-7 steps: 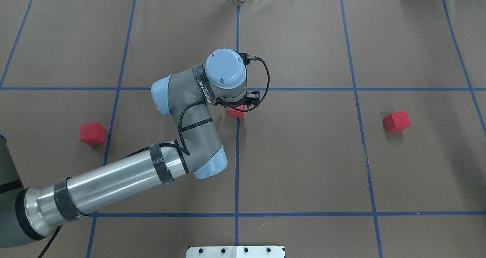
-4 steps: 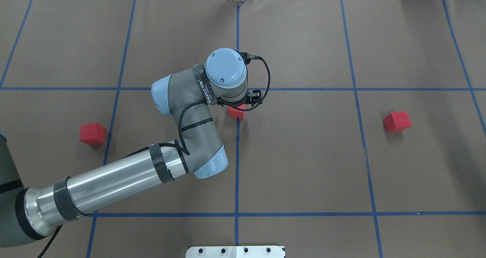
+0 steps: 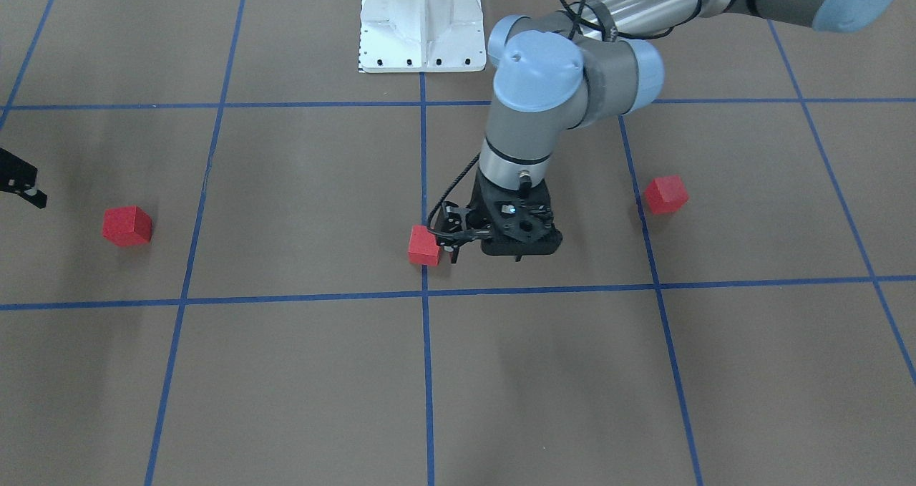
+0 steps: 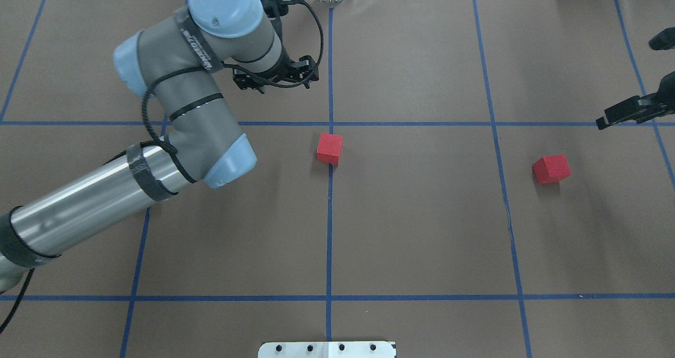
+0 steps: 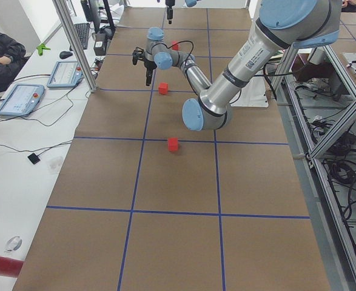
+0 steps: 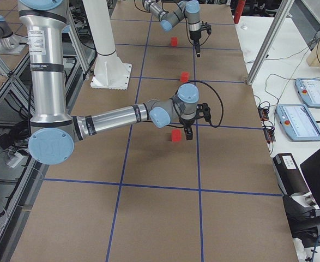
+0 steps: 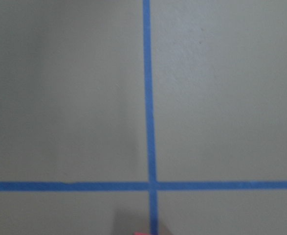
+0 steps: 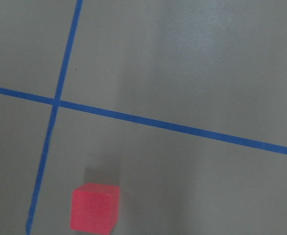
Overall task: Form red blocks into L shape at center
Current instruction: 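Lift the left gripper away while the right gripper grasps the nearby red cube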
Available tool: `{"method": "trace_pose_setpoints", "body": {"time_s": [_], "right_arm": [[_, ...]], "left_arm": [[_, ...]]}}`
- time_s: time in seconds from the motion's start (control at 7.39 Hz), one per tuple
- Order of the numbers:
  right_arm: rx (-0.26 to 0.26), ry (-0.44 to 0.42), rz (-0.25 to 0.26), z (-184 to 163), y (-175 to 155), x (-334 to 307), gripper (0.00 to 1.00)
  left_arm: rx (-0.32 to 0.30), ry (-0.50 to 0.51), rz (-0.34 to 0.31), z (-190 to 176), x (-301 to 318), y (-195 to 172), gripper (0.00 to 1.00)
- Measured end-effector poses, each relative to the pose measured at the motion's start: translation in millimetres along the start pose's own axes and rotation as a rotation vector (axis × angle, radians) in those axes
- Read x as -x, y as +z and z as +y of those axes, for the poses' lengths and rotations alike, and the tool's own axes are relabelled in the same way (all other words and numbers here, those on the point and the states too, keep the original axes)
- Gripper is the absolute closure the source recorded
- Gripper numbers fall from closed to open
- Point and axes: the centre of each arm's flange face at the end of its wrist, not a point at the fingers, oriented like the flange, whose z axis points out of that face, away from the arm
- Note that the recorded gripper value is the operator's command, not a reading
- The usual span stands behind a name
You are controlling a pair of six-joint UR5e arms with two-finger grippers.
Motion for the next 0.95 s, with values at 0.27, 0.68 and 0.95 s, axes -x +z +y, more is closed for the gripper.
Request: {"method": "trace_pose_setpoints", "body": {"time_s": [0.27, 0.68, 0.95], "right_arm": [[-0.005, -0.028, 0.044, 10, 42, 38, 0.01], [0.043, -0.044, 0.066, 19, 79, 49, 0.01], [0.088, -0.043, 0.081, 28, 102, 46, 0.01]], "left_arm": [[-0.012, 0.038, -0.006, -12, 59, -22, 0.00], [-0.013, 0.045, -0.016, -14, 75, -23, 0.00], [-0.009, 0.046, -0.021, -12, 77, -17, 0.00]]}}
